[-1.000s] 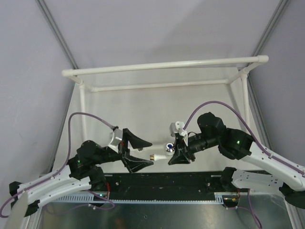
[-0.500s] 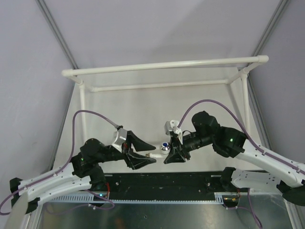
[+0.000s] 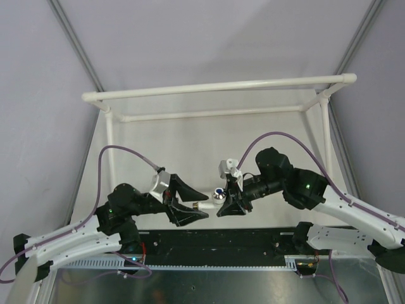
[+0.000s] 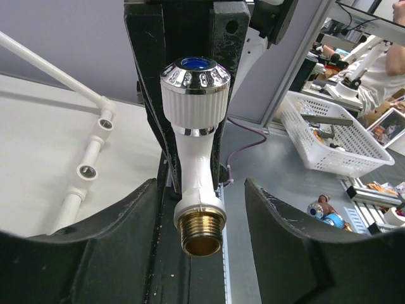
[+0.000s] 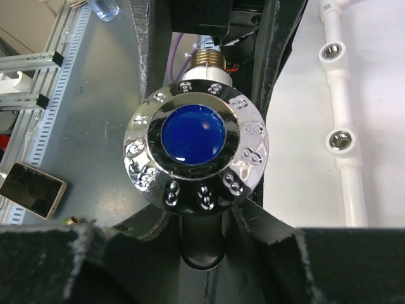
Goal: Install the water faucets
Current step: Adjust the water faucet.
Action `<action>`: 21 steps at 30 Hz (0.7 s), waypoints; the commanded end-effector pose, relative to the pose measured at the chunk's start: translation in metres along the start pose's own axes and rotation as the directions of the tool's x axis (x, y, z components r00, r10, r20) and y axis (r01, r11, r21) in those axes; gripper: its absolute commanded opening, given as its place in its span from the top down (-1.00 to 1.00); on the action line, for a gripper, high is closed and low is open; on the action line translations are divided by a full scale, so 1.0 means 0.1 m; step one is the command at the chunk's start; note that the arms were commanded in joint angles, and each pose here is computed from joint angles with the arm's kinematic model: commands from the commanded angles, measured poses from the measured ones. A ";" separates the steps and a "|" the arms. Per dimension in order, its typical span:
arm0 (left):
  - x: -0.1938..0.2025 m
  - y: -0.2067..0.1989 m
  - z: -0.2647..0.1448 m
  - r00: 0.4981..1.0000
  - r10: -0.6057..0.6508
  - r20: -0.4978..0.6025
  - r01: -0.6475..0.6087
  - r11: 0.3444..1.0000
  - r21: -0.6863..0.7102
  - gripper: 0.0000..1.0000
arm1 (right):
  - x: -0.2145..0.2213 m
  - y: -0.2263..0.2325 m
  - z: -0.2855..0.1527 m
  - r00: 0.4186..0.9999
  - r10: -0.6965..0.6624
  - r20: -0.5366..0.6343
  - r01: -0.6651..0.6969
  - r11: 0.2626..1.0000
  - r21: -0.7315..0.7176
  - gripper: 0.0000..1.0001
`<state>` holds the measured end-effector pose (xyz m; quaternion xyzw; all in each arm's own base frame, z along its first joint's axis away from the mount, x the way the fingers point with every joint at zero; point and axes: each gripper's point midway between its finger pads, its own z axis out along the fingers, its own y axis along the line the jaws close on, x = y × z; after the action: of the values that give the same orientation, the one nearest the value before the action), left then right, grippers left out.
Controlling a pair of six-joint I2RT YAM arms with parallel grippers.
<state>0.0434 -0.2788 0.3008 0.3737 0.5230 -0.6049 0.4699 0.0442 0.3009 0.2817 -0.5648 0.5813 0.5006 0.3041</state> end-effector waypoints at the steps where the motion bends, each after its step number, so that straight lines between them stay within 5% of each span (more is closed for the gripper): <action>1: -0.21 -0.14 0.02 0.998 0.030 0.050 -0.032 0.998 0.049 -0.24 | -0.36 0.06 -0.10 0.992 -0.078 0.102 0.077 0.997 0.016 1.00; 5: -0.20 -0.14 0.04 0.999 0.029 0.043 -0.031 0.998 0.058 0.05 | -0.36 0.05 -0.10 0.992 -0.076 0.102 0.074 0.997 0.019 1.00; 10: -0.20 -0.14 0.05 0.999 0.026 0.041 -0.029 0.998 0.058 0.87 | -0.36 0.04 -0.09 0.993 -0.066 0.099 0.064 0.998 0.021 1.00; 16: -0.22 -0.10 0.05 0.998 0.024 0.056 -0.026 0.999 0.033 0.99 | -0.41 -0.09 -0.09 0.992 -0.031 0.120 0.019 0.995 0.100 0.97; 18: -0.23 -0.07 0.05 0.998 0.020 0.067 -0.021 1.000 0.017 0.99 | -0.46 -0.10 -0.09 0.989 -0.020 0.143 0.003 0.993 0.114 0.70; 21: -0.26 -0.04 0.04 0.996 0.013 0.088 -0.013 1.000 -0.008 0.99 | -0.53 -0.07 -0.08 0.979 -0.035 0.198 0.012 0.993 0.116 -0.15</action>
<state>0.0453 -0.2810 0.3020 0.3683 0.5250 -0.6055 0.4712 0.0507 0.3007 0.2880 -0.5387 0.6010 0.4958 0.3206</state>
